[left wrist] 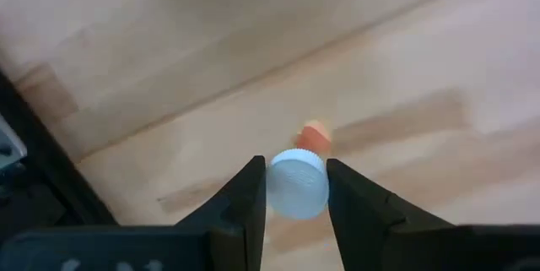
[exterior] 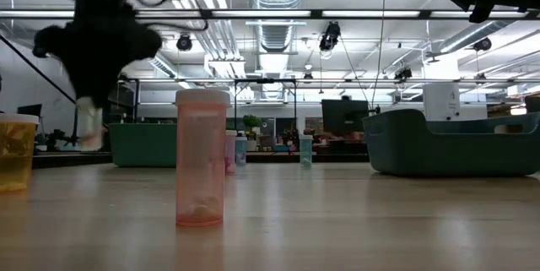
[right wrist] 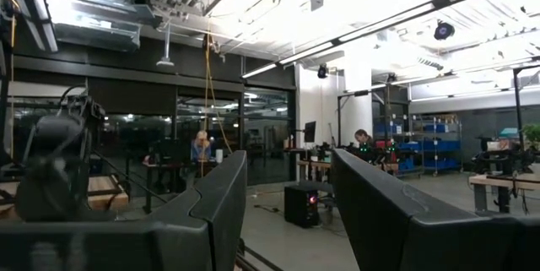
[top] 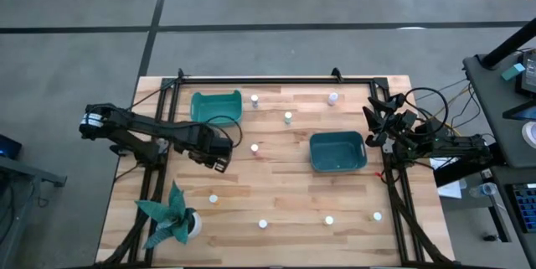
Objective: Pick and place medicine bottles into bin by pill shape (circle, oval)
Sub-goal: Put the yellow capsule bottle into the green bin
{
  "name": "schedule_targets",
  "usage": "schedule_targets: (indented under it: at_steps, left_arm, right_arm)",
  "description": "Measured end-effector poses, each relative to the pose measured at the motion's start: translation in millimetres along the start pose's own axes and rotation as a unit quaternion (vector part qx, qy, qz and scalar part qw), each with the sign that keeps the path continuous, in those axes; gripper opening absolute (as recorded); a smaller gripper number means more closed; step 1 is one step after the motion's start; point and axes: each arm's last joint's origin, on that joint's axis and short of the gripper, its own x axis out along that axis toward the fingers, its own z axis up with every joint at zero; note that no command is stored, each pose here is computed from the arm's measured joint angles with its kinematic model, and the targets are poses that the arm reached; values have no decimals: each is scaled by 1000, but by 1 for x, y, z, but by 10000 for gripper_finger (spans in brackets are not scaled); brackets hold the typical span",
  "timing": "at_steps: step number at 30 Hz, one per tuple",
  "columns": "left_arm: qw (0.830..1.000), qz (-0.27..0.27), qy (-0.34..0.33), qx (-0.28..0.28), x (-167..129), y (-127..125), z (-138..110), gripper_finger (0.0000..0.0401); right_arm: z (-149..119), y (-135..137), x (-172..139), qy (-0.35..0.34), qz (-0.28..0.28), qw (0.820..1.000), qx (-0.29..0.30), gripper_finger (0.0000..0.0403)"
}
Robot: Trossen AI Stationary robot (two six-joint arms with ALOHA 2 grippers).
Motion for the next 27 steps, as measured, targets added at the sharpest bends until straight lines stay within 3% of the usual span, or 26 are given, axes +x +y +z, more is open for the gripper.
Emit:
schedule_targets:
  at_steps: [6, 12, 21, 27]
  left_arm:
    - [996, -60, -57, 40, -45, -10, 26, 86]
    - [987, -58, -119, 94, -70, -1, 70, 81]
    - [981, -8, -134, 142, -67, 25, 135, 48]
    - [979, 3, -122, 165, -58, 24, 138, 16]
  right_arm:
    - [0, 0, 0, 0, 0, 1000, 0, 164]
    - [0, 0, 0, 0, 0, 1000, 2, 164]
    - [0, 0, 0, 0, -1, 1000, 3, 164]
    - [0, 0, 0, 2, 0, 1000, 2, 164]
